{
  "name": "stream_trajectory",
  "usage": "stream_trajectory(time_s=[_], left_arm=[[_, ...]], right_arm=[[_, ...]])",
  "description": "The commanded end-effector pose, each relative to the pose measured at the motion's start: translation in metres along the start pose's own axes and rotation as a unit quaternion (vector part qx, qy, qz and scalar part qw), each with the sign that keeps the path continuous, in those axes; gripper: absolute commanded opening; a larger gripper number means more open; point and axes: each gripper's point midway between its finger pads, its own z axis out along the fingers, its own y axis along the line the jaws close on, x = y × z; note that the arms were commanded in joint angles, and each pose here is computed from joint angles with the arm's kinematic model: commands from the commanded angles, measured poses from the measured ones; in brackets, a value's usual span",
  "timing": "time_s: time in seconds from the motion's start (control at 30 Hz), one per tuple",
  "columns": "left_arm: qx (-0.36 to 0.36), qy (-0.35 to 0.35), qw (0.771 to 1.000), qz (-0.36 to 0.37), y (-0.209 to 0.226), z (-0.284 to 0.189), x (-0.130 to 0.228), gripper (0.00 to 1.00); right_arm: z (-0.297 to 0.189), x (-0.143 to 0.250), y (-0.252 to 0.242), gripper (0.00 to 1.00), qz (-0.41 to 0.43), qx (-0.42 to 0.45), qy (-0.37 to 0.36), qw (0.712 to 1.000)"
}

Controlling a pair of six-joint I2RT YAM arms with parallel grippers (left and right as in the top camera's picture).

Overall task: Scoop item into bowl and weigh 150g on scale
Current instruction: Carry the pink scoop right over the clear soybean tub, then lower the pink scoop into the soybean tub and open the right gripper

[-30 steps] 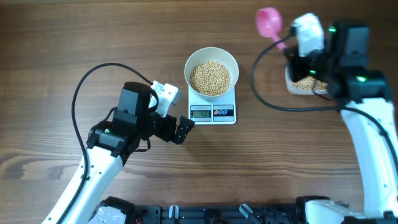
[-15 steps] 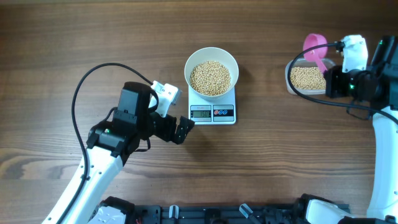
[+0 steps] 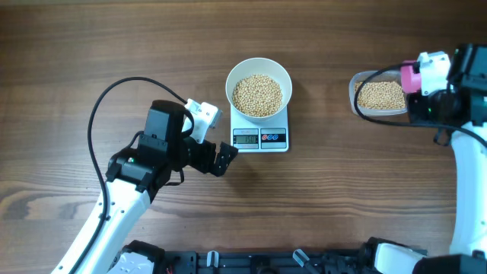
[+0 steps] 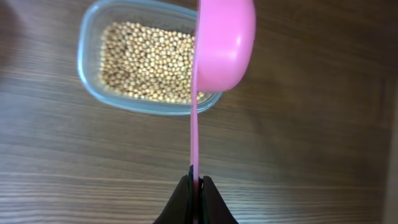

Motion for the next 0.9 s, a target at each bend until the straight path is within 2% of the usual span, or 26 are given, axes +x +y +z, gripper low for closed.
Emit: stream_trajectory(time_s=[0.0,0.2,0.4,0.67,0.87], left_arm=[[0.007,0.003,1.000,0.003,-0.003,0.002,0.001,1.00],[0.007,0.003,1.000,0.003,-0.003,0.002,0.001,1.00],[0.007,0.003,1.000,0.003,-0.003,0.002,0.001,1.00],[0.007,0.003,1.000,0.003,-0.003,0.002,0.001,1.00],[0.007,0.003,1.000,0.003,-0.003,0.002,0.001,1.00]], right_arm=[[0.013,-0.005,-0.001,0.04,-0.027,0.029,0.020,0.999],[0.023,-0.016,0.011,0.04,-0.056,0.048,0.026,0.997],[0.022,-0.026,0.049,0.04,-0.054,-0.052,-0.009,0.997],[0.021,-0.011,0.056,0.04,-0.016,-0.102,0.012,0.995],[0.021,0.005,0.036,0.04,0.068,-0.140,0.017,0.988]])
